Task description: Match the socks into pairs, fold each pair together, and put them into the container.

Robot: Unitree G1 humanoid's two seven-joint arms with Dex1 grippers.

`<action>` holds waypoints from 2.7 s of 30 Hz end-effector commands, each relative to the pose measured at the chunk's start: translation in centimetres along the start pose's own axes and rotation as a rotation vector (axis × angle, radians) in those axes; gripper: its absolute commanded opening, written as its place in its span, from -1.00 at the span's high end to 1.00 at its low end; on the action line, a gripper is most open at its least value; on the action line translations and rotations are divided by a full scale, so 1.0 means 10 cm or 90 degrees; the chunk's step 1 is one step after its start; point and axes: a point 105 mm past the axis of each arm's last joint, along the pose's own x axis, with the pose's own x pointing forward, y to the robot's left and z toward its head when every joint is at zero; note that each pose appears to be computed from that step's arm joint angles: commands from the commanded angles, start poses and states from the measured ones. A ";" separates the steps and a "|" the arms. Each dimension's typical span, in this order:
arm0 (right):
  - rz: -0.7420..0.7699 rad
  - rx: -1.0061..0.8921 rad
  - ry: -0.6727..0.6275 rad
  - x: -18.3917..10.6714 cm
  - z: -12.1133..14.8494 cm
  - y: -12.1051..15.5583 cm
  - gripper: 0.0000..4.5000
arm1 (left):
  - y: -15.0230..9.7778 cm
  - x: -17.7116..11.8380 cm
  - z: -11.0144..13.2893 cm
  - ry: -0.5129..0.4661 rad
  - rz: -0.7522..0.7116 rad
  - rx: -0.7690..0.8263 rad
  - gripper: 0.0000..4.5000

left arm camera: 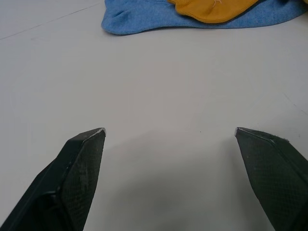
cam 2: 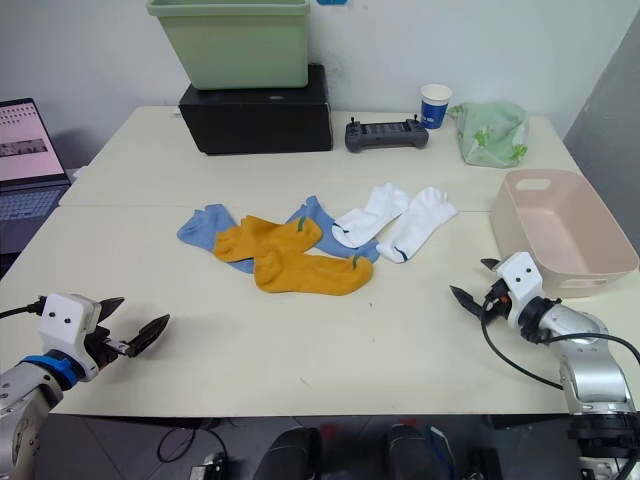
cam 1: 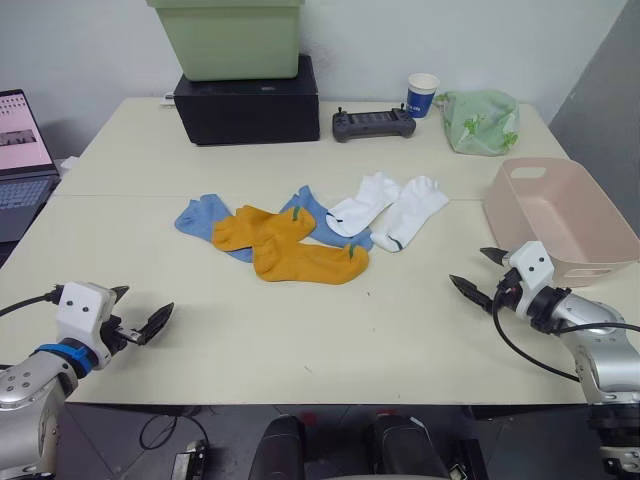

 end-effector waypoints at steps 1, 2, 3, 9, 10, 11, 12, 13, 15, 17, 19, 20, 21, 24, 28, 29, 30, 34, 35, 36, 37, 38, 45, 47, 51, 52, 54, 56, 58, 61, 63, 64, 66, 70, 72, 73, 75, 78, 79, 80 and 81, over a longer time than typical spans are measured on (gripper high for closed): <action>-0.007 -0.025 -0.031 -0.03 0.18 -0.05 -1.00 | 0.06 -0.03 0.15 -0.027 0.014 0.021 -1.00; -0.005 -0.024 -0.032 -0.03 0.19 -0.05 -1.00 | 0.06 -0.02 0.16 -0.030 0.016 0.016 -1.00; -0.004 -0.024 -0.032 -0.03 0.20 -0.04 -1.00 | 0.07 -0.02 0.17 -0.032 0.018 0.015 -1.00; -0.005 -0.019 -0.030 -0.05 0.19 -0.02 -1.00 | 0.07 -0.02 0.17 -0.030 0.019 0.020 -1.00; -0.005 -0.018 -0.030 -0.05 0.19 -0.02 -1.00 | 0.07 -0.02 0.18 -0.031 0.019 0.020 -1.00; -0.004 -0.018 -0.028 -0.05 0.18 -0.02 -1.00 | 0.08 -0.02 0.18 -0.034 0.018 0.017 -1.00; -0.003 -0.018 -0.028 -0.05 0.18 -0.02 -1.00 | 0.08 -0.02 0.19 -0.035 0.018 0.016 -1.00; -0.002 -0.018 -0.027 -0.05 0.18 -0.02 -1.00 | 0.07 -0.02 0.18 -0.035 0.016 0.015 -1.00; -0.002 -0.017 -0.026 -0.05 0.18 -0.03 -1.00 | 0.08 -0.02 0.19 -0.034 0.018 0.016 -1.00; -0.002 -0.016 -0.026 -0.05 0.18 -0.03 -1.00 | 0.10 -0.02 0.19 -0.036 0.026 0.013 -1.00; 0.003 -0.016 -0.024 -0.05 0.18 -0.01 -1.00 | 0.09 -0.02 0.19 -0.038 0.022 0.011 -1.00; 0.005 -0.015 -0.024 -0.05 0.18 0.00 -1.00 | 0.08 -0.02 0.19 -0.038 0.016 0.013 -1.00; 0.009 -0.015 -0.025 -0.04 0.18 0.02 -1.00 | 0.06 -0.02 0.19 -0.037 0.010 0.013 -1.00; 0.040 -0.007 -0.036 0.04 0.26 0.13 -1.00 | -0.06 0.03 0.29 -0.067 -0.027 -0.009 -1.00; 0.080 0.031 -0.052 0.19 0.41 0.34 -1.00 | -0.38 0.12 0.51 -0.114 -0.109 -0.058 -1.00; 0.087 0.041 -0.055 0.26 0.45 0.40 -1.00 | -0.48 0.16 0.57 -0.122 -0.131 -0.073 -1.00; 0.095 0.043 -0.054 0.31 0.48 0.45 -1.00 | -0.57 0.18 0.61 -0.129 -0.150 -0.083 -1.00; 0.103 0.058 -0.048 0.53 0.54 0.60 -1.00 | -0.72 0.33 0.65 -0.137 -0.157 -0.106 -1.00; 0.107 0.064 -0.047 0.59 0.54 0.65 -1.00 | -0.76 0.38 0.63 -0.135 -0.155 -0.107 -1.00; 0.109 0.068 -0.045 0.64 0.54 0.69 -1.00 | -0.80 0.43 0.60 -0.131 -0.153 -0.109 -1.00; 0.109 0.069 -0.044 0.68 0.54 0.72 -1.00 | -0.82 0.48 0.57 -0.127 -0.146 -0.106 -1.00; 0.109 0.068 -0.042 0.72 0.53 0.75 -1.00 | -0.83 0.52 0.55 -0.126 -0.137 -0.104 -1.00; 0.124 0.094 -0.046 0.95 0.57 0.92 -1.00 | -0.97 0.68 0.49 -0.136 -0.139 -0.127 -0.91; 0.137 0.096 -0.052 1.00 0.60 0.98 -1.00 | -0.98 0.70 0.50 -0.140 -0.140 -0.130 -0.77; 0.150 0.103 -0.054 1.10 0.64 1.06 -1.00 | -1.02 0.76 0.53 -0.148 -0.150 -0.132 -0.21; 0.153 0.103 -0.054 1.13 0.65 1.08 -1.00 | -1.04 0.79 0.54 -0.148 -0.150 -0.132 -0.07; 0.150 0.104 -0.057 1.18 0.67 1.06 -0.92 | -1.07 0.83 0.56 -0.150 -0.154 -0.133 0.23; 0.149 0.099 -0.059 1.21 0.68 1.05 -0.73 | -1.10 0.86 0.55 -0.143 -0.159 -0.132 0.51; 0.155 0.100 -0.065 1.22 0.70 1.05 -0.43 | -1.11 0.87 0.55 -0.144 -0.161 -0.131 0.80; 0.165 0.104 -0.074 1.21 0.72 1.07 0.06 | -1.13 0.86 0.58 -0.155 -0.164 -0.140 1.00; 0.168 0.107 -0.078 1.20 0.74 1.08 0.38 | -1.13 0.86 0.59 -0.158 -0.165 -0.141 1.00; 0.168 0.110 -0.080 1.19 0.75 1.07 0.53 | -1.13 0.85 0.58 -0.159 -0.166 -0.140 1.00; 0.171 0.112 -0.081 1.16 0.75 1.07 0.89 | -1.13 0.82 0.58 -0.160 -0.167 -0.143 1.00; 0.180 0.120 -0.082 1.11 0.76 1.09 0.99 | -1.14 0.79 0.56 -0.159 -0.174 -0.151 1.00; 0.181 0.123 -0.082 1.08 0.77 1.09 0.99 | -1.15 0.76 0.57 -0.160 -0.176 -0.155 1.00; 0.182 0.125 -0.082 1.07 0.77 1.09 0.99 | -1.15 0.75 0.58 -0.163 -0.173 -0.161 1.00; 0.184 0.132 -0.081 1.04 0.80 1.09 0.99 | -1.13 0.70 0.62 -0.176 -0.175 -0.188 1.00; 0.187 0.141 -0.079 1.01 0.81 1.10 0.99 | -1.10 0.65 0.65 -0.184 -0.173 -0.234 1.00; 0.186 0.142 -0.078 1.01 0.81 1.10 0.99 | -1.10 0.64 0.65 -0.183 -0.172 -0.239 1.00; 0.186 0.142 -0.077 1.00 0.81 1.09 0.99 | -1.07 0.63 0.66 -0.186 -0.167 -0.254 1.00; 0.185 0.144 -0.075 0.98 0.80 1.08 0.99 | -1.04 0.60 0.65 -0.185 -0.163 -0.273 1.00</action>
